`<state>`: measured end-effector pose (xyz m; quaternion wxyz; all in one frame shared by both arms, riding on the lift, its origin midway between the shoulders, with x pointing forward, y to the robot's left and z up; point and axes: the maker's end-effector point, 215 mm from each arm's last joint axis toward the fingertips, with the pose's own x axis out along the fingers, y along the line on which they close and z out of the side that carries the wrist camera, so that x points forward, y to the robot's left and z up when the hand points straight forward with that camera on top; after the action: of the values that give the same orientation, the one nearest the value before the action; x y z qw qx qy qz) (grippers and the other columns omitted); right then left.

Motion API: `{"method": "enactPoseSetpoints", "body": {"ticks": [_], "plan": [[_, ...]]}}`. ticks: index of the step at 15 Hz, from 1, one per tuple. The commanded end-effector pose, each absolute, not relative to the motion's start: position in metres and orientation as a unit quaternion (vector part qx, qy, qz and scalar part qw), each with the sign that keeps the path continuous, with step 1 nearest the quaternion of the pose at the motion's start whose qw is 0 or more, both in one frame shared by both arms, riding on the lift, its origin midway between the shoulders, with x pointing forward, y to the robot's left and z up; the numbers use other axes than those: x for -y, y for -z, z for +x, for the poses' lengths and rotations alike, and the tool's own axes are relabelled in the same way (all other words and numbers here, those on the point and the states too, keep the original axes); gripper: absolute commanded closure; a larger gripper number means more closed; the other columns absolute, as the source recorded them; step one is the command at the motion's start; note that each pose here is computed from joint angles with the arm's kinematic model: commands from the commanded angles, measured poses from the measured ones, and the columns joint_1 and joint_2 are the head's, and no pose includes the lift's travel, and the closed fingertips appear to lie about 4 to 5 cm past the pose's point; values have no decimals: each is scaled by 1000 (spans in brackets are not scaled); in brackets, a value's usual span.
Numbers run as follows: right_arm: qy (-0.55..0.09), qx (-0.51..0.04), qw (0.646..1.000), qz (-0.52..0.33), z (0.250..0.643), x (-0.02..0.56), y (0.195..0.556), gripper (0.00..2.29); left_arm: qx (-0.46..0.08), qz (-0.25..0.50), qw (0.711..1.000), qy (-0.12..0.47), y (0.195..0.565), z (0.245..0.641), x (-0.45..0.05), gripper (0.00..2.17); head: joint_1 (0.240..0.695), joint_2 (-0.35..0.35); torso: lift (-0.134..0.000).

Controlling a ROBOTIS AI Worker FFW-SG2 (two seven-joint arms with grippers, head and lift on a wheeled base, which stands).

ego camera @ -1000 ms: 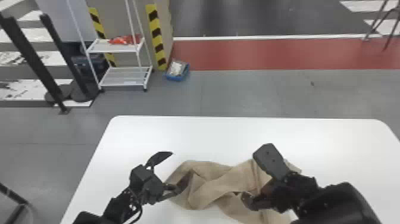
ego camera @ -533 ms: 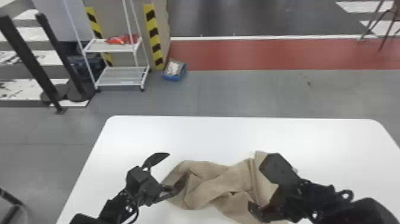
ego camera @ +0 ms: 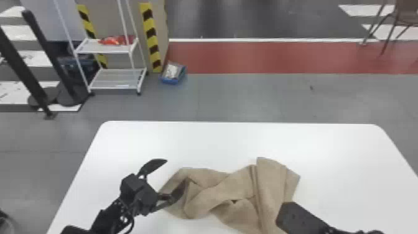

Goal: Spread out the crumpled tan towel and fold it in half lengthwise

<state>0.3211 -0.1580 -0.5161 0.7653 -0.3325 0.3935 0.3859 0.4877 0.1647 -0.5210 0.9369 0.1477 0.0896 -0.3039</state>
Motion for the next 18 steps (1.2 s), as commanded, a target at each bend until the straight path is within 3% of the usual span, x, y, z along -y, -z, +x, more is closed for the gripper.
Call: {"method": "enactPoseSetpoints", "body": {"ticks": [1, 10, 18], "plan": [[-376, -408, 750, -360, 310, 178, 523, 218, -90, 148, 938, 302, 521, 488, -166, 205, 695, 9, 0], [-388, -438, 693, -420, 288, 224, 530, 218, -94, 150, 938, 297, 524, 487, -174, 205, 695, -51, 0], [-406, -446, 659, -450, 279, 213, 559, 289, -96, 149, 939, 296, 527, 484, -173, 205, 695, -75, 0]]}}
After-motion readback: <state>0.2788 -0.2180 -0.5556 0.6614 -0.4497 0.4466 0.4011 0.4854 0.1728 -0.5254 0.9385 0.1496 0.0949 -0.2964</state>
